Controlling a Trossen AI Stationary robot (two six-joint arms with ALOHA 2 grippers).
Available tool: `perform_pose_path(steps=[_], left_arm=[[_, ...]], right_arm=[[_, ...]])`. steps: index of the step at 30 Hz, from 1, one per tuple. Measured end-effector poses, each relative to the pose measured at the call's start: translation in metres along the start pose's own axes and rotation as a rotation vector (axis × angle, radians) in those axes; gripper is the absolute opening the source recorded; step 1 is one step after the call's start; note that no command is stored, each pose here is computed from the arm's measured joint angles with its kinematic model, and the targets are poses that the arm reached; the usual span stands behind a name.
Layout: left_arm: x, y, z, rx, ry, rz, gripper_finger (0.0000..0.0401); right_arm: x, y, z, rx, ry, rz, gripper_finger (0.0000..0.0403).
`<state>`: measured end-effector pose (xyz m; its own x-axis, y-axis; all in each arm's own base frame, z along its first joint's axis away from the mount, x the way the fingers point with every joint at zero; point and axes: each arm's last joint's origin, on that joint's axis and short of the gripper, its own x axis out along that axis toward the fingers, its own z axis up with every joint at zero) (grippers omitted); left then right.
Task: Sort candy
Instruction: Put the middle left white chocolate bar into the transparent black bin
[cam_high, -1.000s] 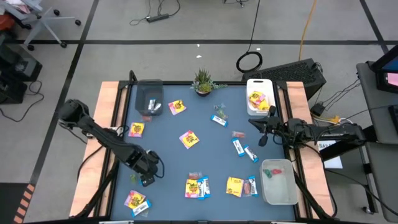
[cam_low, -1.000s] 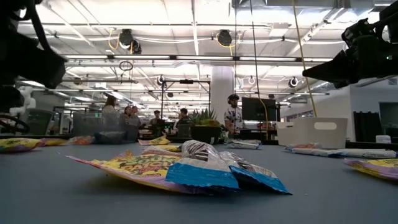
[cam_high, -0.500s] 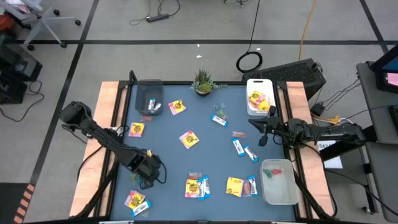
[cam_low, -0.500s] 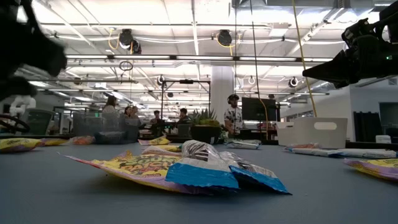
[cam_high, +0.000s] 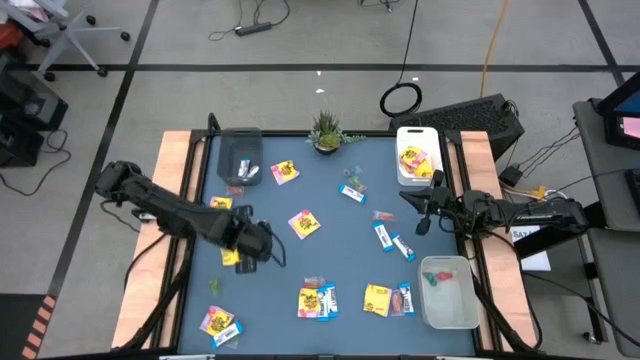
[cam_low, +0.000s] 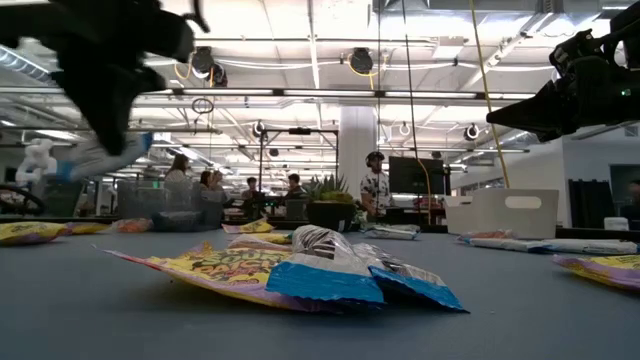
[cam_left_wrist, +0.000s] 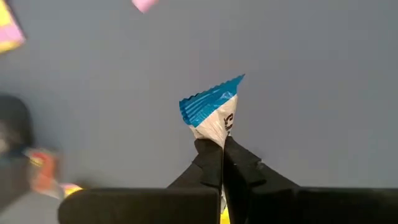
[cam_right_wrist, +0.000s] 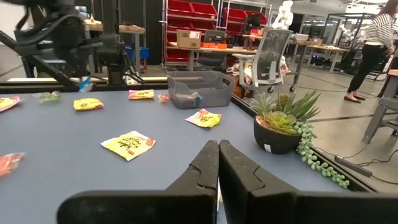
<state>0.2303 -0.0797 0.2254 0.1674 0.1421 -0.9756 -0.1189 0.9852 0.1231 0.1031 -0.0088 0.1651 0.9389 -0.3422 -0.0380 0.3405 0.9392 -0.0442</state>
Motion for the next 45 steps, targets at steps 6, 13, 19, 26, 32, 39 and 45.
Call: perform_pose_path(steps=[6,13,19,26,32,39,45], left_arm=[[-0.003,0.058,0.012,-0.077,-0.017,0.073,0.0003],[-0.003,0.131,0.016,-0.244,-0.053,0.204,0.0002],[0.004,0.195,0.011,-0.374,-0.058,0.344,0.0002],[0.026,0.252,0.001,-0.49,-0.027,0.35,0.0002],[0.04,0.272,-0.007,-0.522,0.024,0.345,0.0002],[0.046,0.277,-0.008,-0.54,0.032,0.347,0.0034],[0.041,0.276,-0.008,-0.538,0.012,0.359,0.0097]], right_arm=[[0.0,0.0,0.0,0.0,0.0,0.0,0.0],[0.0,0.0,0.0,0.0,0.0,0.0,0.0],[0.0,0.0,0.0,0.0,0.0,0.0,0.0],[0.0,0.0,0.0,0.0,0.0,0.0,0.0],[0.0,0.0,0.0,0.0,0.0,0.0,0.0],[0.0,0.0,0.0,0.0,0.0,0.0,0.0],[0.0,0.0,0.0,0.0,0.0,0.0,0.0]])
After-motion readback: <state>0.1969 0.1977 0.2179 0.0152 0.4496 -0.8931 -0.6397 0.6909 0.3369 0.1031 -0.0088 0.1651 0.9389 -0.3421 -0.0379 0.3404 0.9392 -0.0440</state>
